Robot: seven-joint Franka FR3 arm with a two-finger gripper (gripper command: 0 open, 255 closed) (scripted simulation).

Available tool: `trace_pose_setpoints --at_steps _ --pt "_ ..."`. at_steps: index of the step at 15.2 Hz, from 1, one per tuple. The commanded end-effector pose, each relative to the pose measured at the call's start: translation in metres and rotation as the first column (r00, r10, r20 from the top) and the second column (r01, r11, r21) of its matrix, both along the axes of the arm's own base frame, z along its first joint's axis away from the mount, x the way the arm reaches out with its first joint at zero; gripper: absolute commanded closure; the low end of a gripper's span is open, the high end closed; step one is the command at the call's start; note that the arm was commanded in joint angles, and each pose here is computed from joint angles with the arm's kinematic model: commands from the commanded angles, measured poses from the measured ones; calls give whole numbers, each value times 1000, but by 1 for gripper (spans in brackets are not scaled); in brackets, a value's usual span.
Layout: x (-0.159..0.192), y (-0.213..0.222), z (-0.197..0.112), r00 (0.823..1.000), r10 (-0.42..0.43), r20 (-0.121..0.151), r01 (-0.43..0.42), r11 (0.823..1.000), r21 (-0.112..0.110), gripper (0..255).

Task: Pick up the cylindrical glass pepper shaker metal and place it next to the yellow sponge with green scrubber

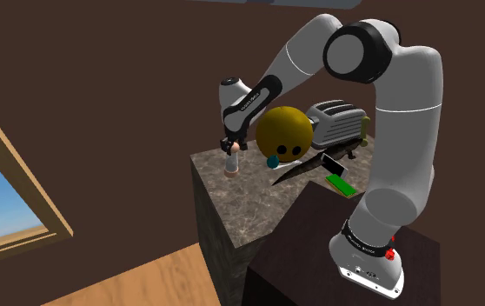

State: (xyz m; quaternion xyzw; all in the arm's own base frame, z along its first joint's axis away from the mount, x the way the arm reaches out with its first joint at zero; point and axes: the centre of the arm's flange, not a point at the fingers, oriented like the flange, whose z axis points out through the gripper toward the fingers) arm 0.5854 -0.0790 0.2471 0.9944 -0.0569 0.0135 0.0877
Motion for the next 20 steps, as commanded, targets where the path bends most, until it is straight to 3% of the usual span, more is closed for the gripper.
trace_pose_setpoints --at_steps 1,4,20 --pt "0 0 0 1000 0 -1 0 1000 0 255" --pt "0 0 0 1000 0 0 0 1000 0 255" --pt "0 0 84 1000 0 0 0 1000 0 255"
